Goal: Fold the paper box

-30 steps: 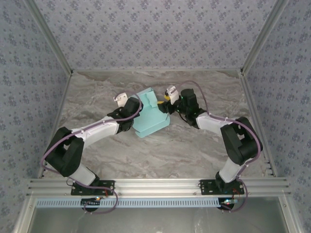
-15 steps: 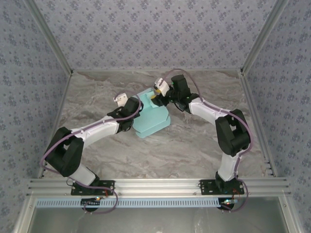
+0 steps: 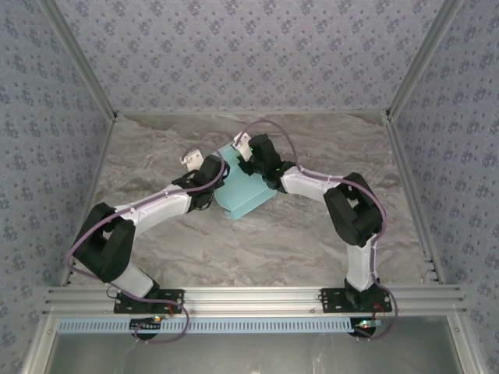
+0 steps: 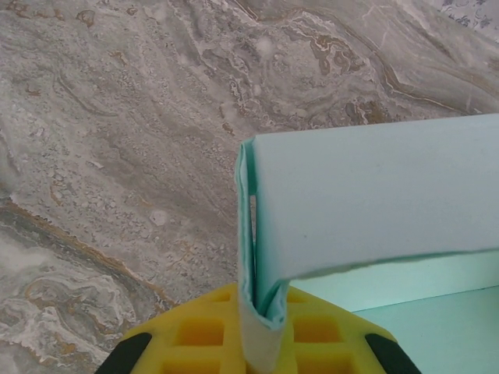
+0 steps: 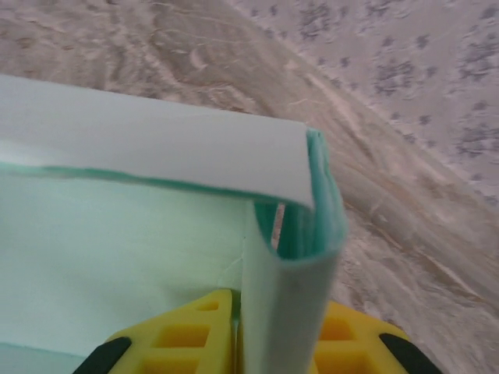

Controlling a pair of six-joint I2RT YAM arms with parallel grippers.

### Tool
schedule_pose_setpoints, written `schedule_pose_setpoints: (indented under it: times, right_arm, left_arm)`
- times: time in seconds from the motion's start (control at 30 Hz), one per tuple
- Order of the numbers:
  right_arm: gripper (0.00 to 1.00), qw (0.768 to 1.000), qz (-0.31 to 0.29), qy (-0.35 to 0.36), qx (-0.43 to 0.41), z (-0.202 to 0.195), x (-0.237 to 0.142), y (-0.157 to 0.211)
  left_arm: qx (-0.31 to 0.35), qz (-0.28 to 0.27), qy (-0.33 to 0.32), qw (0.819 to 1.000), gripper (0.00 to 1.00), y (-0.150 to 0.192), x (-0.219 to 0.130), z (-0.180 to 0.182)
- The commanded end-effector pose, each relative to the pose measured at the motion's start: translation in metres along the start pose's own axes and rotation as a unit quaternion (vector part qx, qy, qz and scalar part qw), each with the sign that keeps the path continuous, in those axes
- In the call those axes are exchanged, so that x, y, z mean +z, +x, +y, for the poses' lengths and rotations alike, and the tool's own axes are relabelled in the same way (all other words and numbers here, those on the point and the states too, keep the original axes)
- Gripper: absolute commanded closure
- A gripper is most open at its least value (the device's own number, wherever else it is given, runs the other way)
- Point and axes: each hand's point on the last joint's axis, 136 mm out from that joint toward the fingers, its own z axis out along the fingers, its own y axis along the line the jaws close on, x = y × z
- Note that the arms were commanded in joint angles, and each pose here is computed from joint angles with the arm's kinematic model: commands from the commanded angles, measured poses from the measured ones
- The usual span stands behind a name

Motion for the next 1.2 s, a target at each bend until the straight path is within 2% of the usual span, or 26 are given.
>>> schedule_pose_setpoints:
  times: [0.0, 0.07, 0.17, 0.43, 0.6, 0.8, 0.93, 1.1, 1.17]
  right_arm:
    - [0.85, 0.991, 0.005, 0.128, 0.034, -0.037, 0.005, 0.012]
    - [0.86, 0.987, 0.01, 0.154, 0.045, -0.044, 0.004, 0.017]
    - [0.81, 0.983, 0.005, 0.175, 0.047, -0.05, 0.004, 0.018]
    - [0.64, 0.99, -0.037, 0.118, 0.061, -0.038, -0.009, 0.002]
    - [0.53, 0.995, -0.083, 0.03, 0.056, -0.02, -0.032, -0.01]
    - [0.47, 0.991, -0.107, -0.056, 0.05, -0.01, -0.054, -0.023]
    - [0.45, 0.986, -0.108, -0.128, 0.0, 0.012, -0.06, -0.024]
    - [0.45, 0.994, -0.085, -0.065, 0.031, -0.02, -0.05, -0.021]
    - [0.45, 0.993, -0.083, -0.062, 0.05, -0.026, -0.044, -0.021]
  left_arm:
    - [-0.015, -0.002, 0.012, 1.0, 1.0, -0.009, -0.005, -0.012]
    - [-0.016, 0.0, 0.012, 1.0, 1.0, -0.008, -0.004, -0.012]
    - [-0.017, 0.002, 0.01, 1.0, 1.0, -0.006, -0.003, -0.012]
    - [-0.015, 0.001, 0.002, 1.0, 1.0, -0.005, -0.001, -0.01]
    - [-0.011, -0.004, -0.006, 1.0, 1.0, -0.007, -0.001, -0.008]
    - [-0.009, -0.005, -0.012, 1.0, 1.0, -0.007, 0.001, -0.007]
    - [-0.007, -0.001, -0.012, 1.0, 1.0, -0.006, 0.002, -0.008]
    - [-0.006, 0.001, -0.012, 1.0, 1.0, -0.005, 0.001, -0.006]
    - [-0.008, -0.001, -0.012, 1.0, 1.0, -0.006, 0.0, -0.006]
